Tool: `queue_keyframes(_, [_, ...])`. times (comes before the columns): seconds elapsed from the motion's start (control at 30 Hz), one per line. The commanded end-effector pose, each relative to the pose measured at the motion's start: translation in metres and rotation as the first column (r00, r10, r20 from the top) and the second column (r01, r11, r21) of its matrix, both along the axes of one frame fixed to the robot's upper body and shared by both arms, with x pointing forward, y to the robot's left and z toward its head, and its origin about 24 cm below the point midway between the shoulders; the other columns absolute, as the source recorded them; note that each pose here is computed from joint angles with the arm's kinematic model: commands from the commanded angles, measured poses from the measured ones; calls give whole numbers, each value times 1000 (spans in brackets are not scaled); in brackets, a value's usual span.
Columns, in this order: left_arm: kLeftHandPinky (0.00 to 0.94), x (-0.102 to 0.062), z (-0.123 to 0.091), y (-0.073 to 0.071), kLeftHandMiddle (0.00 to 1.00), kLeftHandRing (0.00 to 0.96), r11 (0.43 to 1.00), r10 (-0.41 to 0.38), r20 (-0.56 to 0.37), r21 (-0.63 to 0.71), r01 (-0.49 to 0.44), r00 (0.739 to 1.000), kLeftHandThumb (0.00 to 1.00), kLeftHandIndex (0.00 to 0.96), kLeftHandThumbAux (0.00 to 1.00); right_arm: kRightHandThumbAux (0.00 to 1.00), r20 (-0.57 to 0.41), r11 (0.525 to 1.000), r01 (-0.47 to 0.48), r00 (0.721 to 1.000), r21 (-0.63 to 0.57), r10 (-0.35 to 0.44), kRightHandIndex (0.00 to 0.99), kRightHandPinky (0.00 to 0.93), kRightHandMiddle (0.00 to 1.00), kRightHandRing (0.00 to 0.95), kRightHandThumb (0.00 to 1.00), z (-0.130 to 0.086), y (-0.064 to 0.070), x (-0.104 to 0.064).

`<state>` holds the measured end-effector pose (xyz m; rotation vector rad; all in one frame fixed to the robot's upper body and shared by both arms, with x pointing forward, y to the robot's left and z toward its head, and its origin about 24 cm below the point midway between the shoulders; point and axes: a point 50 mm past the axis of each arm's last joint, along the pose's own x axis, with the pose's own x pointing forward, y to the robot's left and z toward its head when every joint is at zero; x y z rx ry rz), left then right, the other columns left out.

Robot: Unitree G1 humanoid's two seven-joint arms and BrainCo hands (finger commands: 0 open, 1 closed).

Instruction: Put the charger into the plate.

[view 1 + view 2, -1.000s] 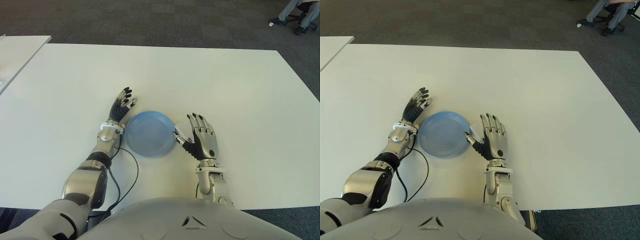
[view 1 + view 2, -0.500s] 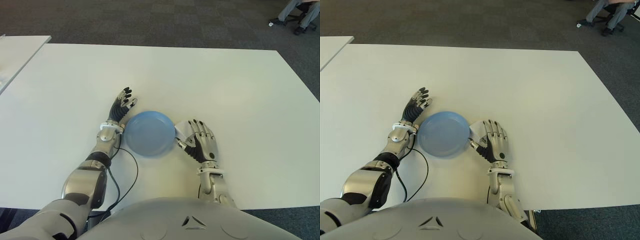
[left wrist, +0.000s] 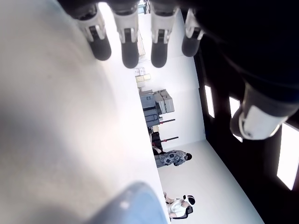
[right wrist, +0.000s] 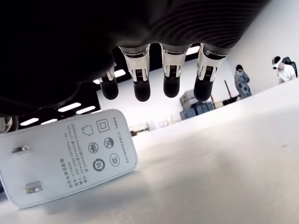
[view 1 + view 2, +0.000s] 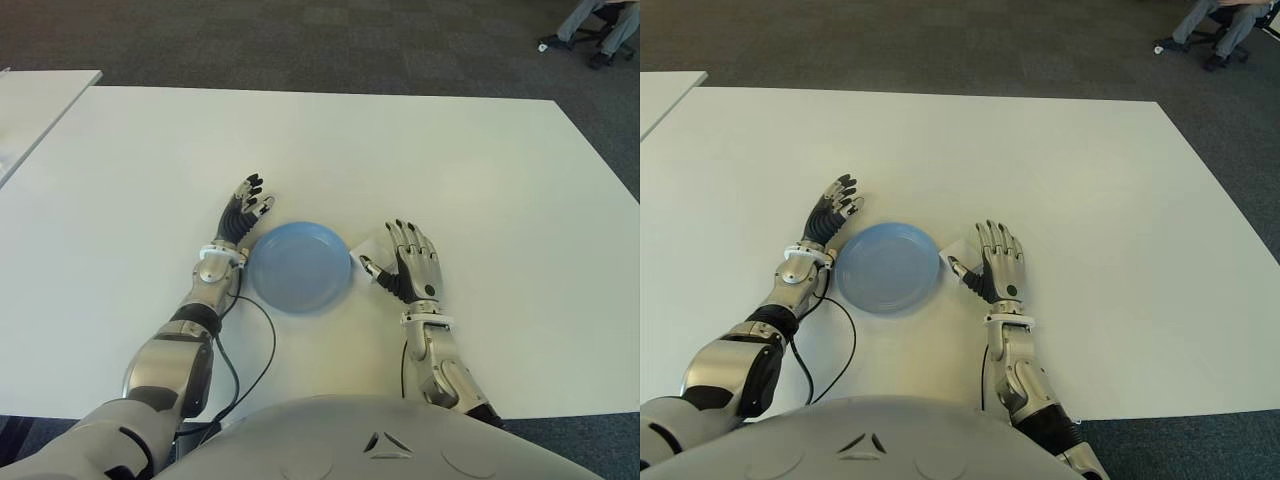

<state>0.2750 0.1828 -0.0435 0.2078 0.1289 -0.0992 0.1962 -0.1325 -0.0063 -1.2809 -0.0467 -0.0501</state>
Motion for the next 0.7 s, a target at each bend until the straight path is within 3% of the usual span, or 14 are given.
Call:
queue_keyframes(0.03, [131,-30,-34,-5,128,131,999,-42,-195,15,46,980,0,0,525,196,-33,1000,26,999,-5,-26,0,0,0,0,295,-8,-3,0])
queue_keyframes(0.4, [123,-31,-35,-3,130,137,999,-35,-209,5,37,977,0,0,522,193,-30,1000,26,999,0,-26,0,0,0,0,289,-12,-3,3])
queue_keyframes(0.7, [118,-29,-31,-8,129,130,998,-52,-165,19,56,985,0,0,505,193,-29,1000,27,999,0,-27,0,0,0,0,290,-16,-2,4])
